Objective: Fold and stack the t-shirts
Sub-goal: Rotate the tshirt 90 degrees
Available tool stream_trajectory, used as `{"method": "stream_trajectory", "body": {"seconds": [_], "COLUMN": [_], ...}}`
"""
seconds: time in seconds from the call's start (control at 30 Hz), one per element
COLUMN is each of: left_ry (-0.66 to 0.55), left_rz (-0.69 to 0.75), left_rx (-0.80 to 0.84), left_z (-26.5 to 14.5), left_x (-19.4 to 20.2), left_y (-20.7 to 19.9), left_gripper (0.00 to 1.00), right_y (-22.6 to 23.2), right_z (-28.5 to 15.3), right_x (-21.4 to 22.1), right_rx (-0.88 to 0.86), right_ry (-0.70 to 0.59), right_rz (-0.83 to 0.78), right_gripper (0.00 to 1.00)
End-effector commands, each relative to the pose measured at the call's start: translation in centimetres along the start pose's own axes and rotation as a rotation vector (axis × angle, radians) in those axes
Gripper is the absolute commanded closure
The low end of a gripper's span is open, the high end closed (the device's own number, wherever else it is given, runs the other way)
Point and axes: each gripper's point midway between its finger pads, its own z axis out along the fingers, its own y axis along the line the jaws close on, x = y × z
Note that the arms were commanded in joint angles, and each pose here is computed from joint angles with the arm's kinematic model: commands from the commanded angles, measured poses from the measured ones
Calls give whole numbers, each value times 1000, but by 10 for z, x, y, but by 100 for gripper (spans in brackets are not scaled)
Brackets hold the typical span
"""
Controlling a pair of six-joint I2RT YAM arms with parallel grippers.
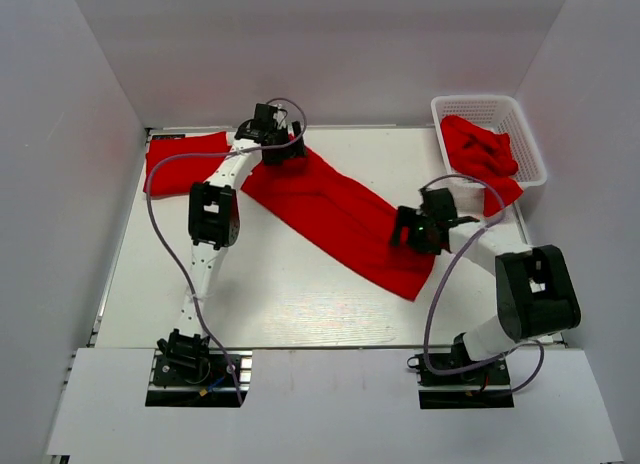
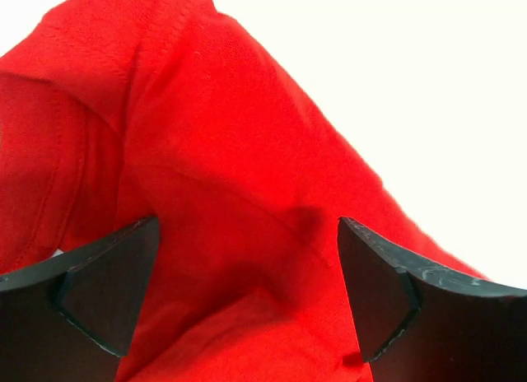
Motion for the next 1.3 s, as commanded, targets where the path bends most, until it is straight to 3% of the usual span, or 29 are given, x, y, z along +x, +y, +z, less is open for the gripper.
{"method": "stream_trajectory", "body": {"seconds": [0.0,0.1,0.23,0.4,0.6,0.77,0.9,1.03,1.17,1.27], "left_ry": [-14,-119,-196,-222,-268,-387,-437,-494,-590,-643], "left_rz": [13,18,6,-37,-64,-75,-85,-72,-43,18], "left_rx": [251,365,436,466,395,370,377,433,475,481], "left_z": [60,62,73,92,102,84,68,34,-27,-64], "left_x": [28,8,10,27,24,-13,-33,-60,-101,-123], "left_y": [-42,-89,-132,-152,-143,-148,-156,-177,-202,-215], "left_gripper": [0,0,0,0,0,0,0,0,0,0], "right_y": [35,66,111,158,149,136,141,151,163,165], "right_z": [-10,-19,-43,-74,-85,-105,-116,-121,-123,-115], "right_x": [108,147,187,208,219,226,219,182,153,118], "right_rx": [-138,-241,-414,-572,-478,-435,-443,-414,-405,-308], "right_ry": [327,421,521,554,588,590,537,373,243,101], "right_rz": [-85,-186,-363,-440,-440,-415,-419,-432,-435,-399], "right_gripper": [10,10,10,10,10,10,10,10,10,10]}}
